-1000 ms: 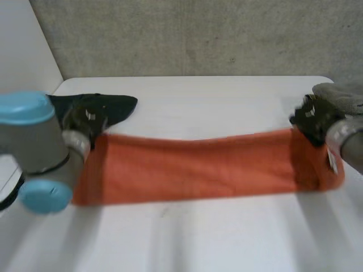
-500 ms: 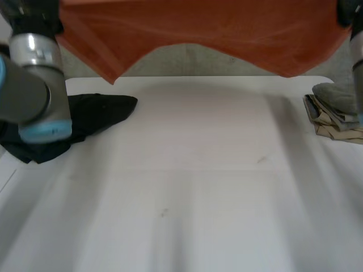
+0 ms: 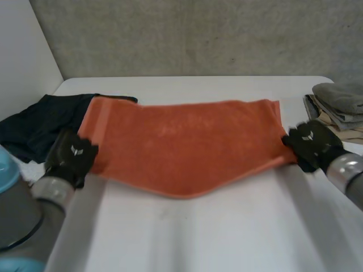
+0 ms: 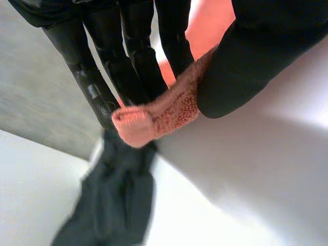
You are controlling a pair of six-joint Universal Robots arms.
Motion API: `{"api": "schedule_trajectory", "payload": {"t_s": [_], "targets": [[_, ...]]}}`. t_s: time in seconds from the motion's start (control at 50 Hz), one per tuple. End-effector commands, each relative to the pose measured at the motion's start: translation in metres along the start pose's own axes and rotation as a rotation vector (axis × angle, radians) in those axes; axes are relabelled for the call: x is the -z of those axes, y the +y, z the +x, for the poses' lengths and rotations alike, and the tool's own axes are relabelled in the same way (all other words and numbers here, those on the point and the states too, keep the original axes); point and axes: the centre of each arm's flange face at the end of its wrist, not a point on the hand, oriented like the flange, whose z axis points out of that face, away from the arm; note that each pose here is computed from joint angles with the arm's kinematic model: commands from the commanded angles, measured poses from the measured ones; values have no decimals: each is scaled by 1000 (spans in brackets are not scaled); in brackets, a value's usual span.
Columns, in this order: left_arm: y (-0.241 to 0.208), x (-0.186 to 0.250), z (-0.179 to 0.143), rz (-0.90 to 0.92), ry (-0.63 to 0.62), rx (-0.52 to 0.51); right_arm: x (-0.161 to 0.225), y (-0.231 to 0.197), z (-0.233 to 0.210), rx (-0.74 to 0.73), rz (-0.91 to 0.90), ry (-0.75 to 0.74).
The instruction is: Fold the laundry.
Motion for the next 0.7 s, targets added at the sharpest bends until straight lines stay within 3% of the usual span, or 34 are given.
{"api": "schedule_trajectory", "payload": {"t_s": [0.02, 0.1, 0.24, 0.38, 0.5, 0.7], "targets": [[14, 67, 1, -200, 220, -167, 74, 3, 7, 91, -325, -267], [12, 85, 0, -250, 295, -195, 90, 9, 22, 93, -390, -322], [-4, 51, -9, -130, 215, -153, 71, 20, 30, 83, -351, -226], [-7, -19, -1, -49, 113, -89, 8, 16, 26, 152, -211, -93], [1, -72, 5, -95, -3, -38, -51, 8, 26, 267, -88, 67], [6, -119, 21, -146, -88, -47, -131, 15, 26, 365, 114, 248]]}}
